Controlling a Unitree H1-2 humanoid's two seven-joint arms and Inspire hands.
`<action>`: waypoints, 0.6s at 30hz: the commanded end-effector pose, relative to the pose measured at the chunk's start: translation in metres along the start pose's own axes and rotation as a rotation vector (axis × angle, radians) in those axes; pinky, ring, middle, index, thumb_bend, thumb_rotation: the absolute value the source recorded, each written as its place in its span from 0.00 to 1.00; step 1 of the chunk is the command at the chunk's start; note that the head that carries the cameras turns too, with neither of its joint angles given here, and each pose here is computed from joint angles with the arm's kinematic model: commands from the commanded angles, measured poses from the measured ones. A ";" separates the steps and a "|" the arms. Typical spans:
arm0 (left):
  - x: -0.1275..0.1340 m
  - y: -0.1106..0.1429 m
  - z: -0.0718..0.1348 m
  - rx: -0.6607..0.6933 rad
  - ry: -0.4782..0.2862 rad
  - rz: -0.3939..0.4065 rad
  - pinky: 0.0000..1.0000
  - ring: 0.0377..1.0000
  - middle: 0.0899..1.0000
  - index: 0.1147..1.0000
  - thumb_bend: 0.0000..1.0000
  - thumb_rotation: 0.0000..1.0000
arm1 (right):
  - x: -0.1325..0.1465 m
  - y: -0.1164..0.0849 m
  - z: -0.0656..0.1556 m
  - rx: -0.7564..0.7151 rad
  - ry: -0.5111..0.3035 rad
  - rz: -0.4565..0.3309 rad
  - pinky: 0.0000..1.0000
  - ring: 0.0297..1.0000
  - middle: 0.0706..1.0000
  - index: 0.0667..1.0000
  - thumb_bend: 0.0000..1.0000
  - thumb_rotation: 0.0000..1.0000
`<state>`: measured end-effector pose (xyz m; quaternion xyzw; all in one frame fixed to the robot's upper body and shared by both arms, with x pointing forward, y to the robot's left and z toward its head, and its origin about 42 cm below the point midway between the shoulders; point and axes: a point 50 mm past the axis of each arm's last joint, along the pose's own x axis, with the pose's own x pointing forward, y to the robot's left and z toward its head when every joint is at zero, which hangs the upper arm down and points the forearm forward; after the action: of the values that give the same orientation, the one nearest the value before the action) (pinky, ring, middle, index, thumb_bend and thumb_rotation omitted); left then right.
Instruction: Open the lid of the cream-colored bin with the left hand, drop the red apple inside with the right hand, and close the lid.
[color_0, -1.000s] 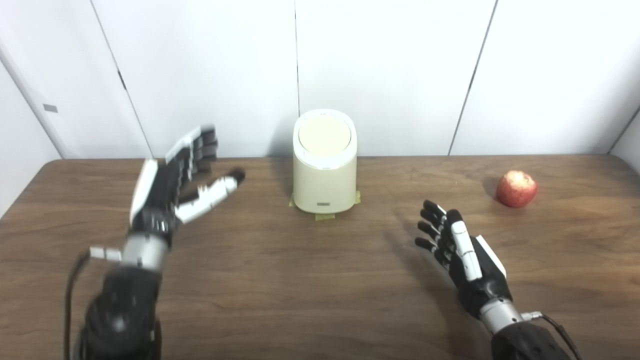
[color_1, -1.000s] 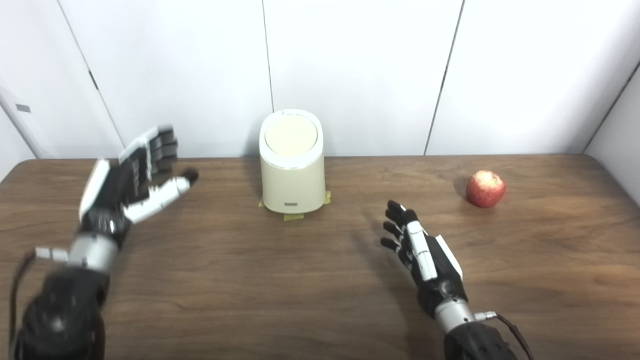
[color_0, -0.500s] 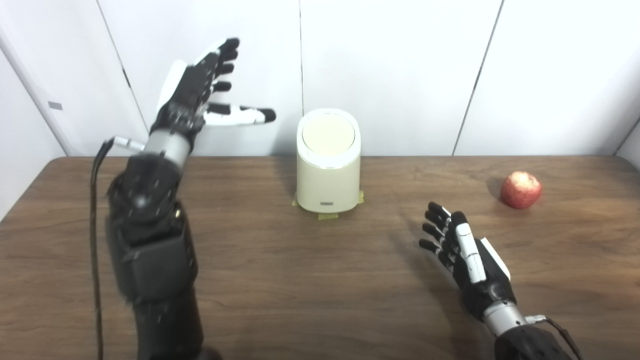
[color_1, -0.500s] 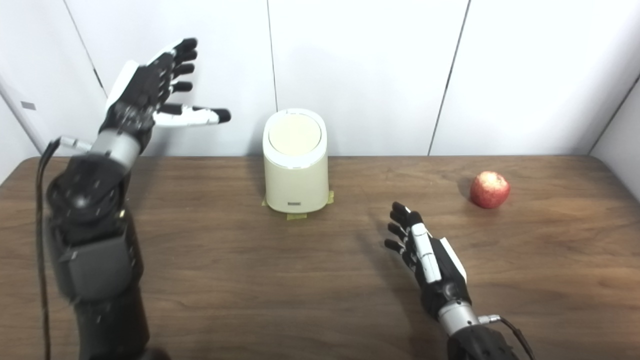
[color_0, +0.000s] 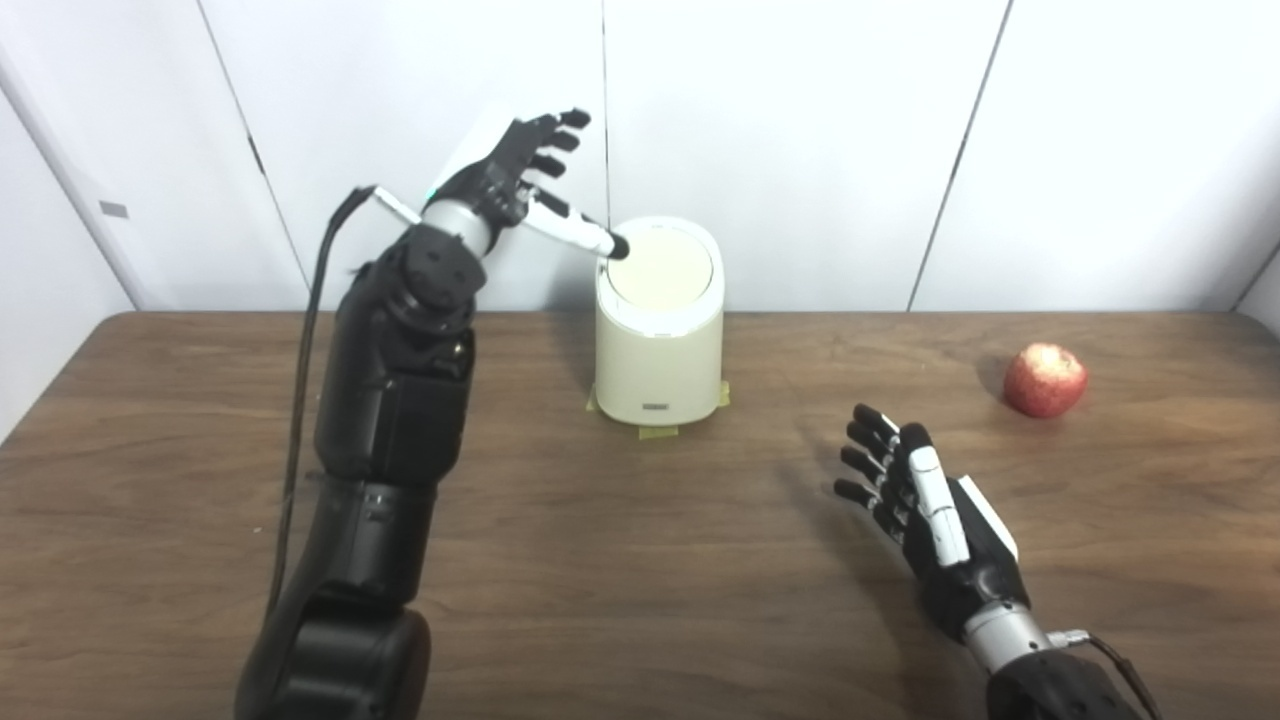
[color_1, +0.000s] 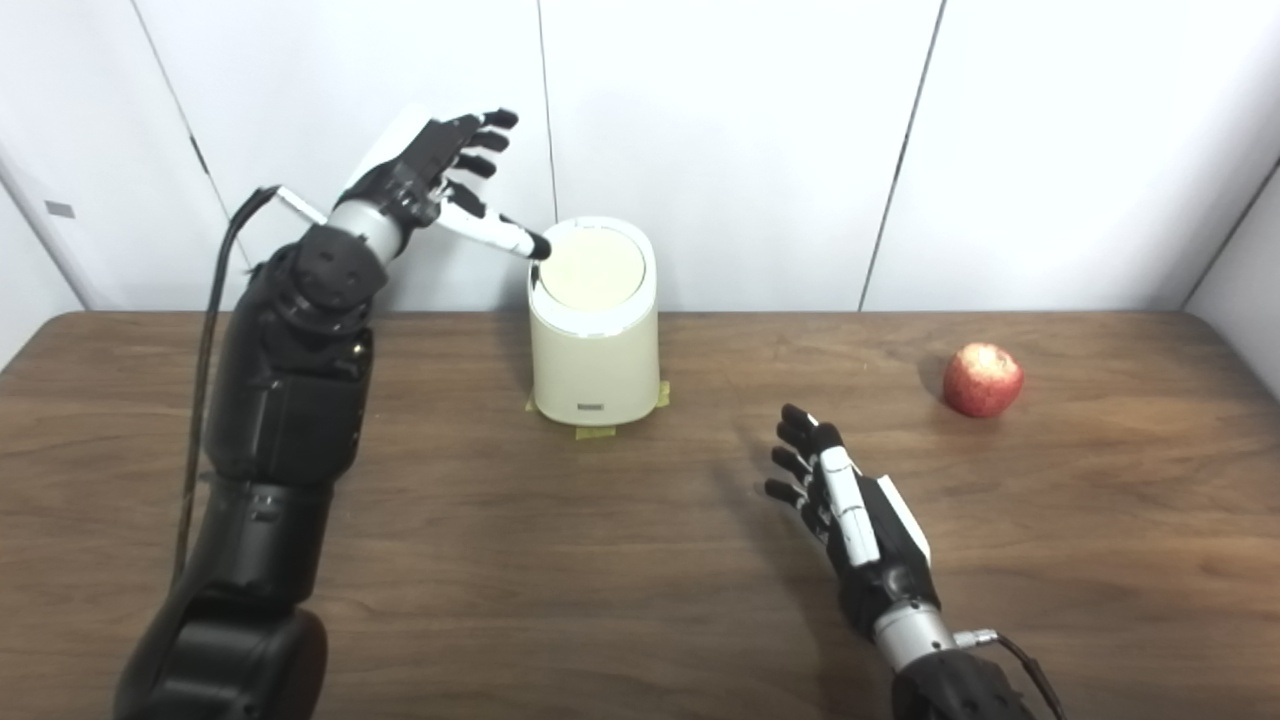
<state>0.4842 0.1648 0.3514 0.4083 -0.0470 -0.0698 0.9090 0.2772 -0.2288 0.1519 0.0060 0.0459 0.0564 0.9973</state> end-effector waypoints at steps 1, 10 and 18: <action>0.010 0.021 0.028 0.048 -0.073 0.082 0.70 0.83 0.87 0.91 0.96 0.03 | 0.006 0.005 0.020 -0.010 -0.086 0.008 0.83 0.92 0.93 0.92 0.55 1.00; 0.028 -0.001 0.036 0.153 -0.089 0.075 0.74 0.86 0.88 0.88 0.98 0.03 | 0.010 0.014 0.020 -0.005 -0.093 0.007 0.81 0.90 0.92 0.92 0.57 1.00; 0.036 -0.012 0.035 0.194 -0.090 0.063 0.74 0.85 0.88 0.89 0.95 0.03 | 0.012 0.020 0.025 -0.017 -0.109 0.006 0.78 0.89 0.92 0.92 0.55 1.00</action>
<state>0.5091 0.1293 0.3251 0.4827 -0.0449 -0.0794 0.8710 0.2814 -0.2129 0.1550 0.0023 0.0392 0.0557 0.9977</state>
